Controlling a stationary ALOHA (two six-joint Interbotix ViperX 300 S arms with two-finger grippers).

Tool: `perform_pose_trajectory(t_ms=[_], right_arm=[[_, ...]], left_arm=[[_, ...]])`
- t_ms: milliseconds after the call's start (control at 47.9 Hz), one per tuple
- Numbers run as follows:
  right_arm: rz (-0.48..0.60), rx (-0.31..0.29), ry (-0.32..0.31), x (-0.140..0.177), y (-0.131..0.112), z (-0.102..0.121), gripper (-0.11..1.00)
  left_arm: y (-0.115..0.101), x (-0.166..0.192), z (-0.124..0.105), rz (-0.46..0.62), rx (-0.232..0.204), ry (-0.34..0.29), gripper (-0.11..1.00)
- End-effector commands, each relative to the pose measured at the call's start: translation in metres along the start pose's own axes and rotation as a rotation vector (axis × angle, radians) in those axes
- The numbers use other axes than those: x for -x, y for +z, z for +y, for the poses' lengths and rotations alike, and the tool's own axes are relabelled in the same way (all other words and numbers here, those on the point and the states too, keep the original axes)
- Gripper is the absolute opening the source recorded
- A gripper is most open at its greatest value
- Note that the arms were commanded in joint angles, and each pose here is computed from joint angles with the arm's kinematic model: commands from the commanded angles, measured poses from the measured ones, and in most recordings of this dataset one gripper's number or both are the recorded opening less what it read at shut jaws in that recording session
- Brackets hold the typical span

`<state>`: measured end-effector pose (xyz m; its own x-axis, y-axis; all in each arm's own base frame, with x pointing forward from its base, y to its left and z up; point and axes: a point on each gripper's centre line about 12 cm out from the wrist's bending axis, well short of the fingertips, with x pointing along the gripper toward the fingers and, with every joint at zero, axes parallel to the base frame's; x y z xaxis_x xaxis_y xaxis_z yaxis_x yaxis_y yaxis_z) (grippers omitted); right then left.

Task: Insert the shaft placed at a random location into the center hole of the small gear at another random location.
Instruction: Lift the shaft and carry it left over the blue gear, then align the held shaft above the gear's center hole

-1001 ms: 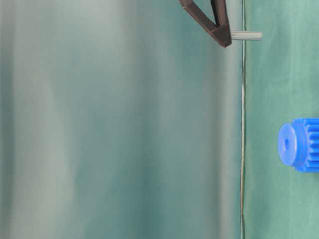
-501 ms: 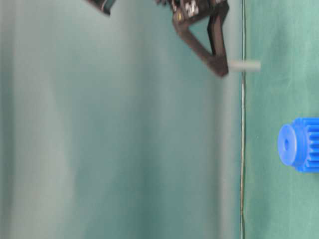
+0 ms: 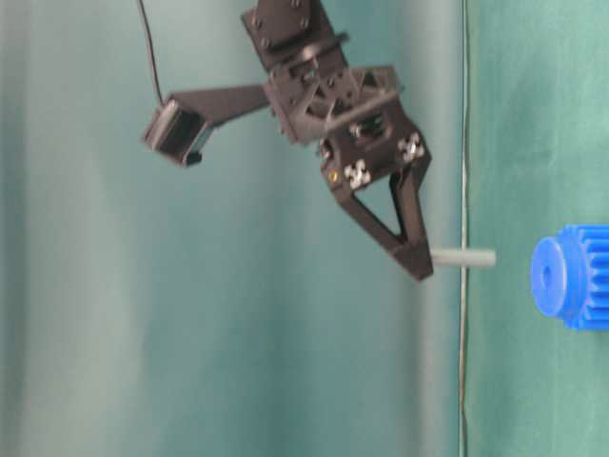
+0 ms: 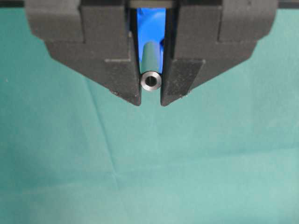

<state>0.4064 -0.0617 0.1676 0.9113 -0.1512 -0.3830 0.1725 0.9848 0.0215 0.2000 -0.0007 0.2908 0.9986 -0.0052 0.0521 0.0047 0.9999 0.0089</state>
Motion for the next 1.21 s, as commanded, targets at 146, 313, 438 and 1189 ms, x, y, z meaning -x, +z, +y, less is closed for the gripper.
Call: perform_pose_trajectory(t_ms=[146, 313, 438, 1189], right_arm=[[-0.049, 0.008, 0.013, -0.006, 0.02, 0.006, 0.13], [-0.047, 0.004, 0.013, -0.006, 0.019, 0.006, 0.13], [-0.047, 0.001, 0.013, -0.006, 0.019, 0.006, 0.13], [0.003, -0.006, 0.026, -0.021, -0.004, 0.014, 0.13]], left_arm=[[0.006, -0.002, 0.0, -0.017, -0.005, 0.001, 0.0], [0.006, -0.002, 0.0, -0.017, -0.006, 0.001, 0.0], [0.006, -0.002, 0.0, -0.015, -0.006, 0.001, 0.0], [0.006, -0.002, 0.0, -0.015, -0.008, 0.001, 0.0]])
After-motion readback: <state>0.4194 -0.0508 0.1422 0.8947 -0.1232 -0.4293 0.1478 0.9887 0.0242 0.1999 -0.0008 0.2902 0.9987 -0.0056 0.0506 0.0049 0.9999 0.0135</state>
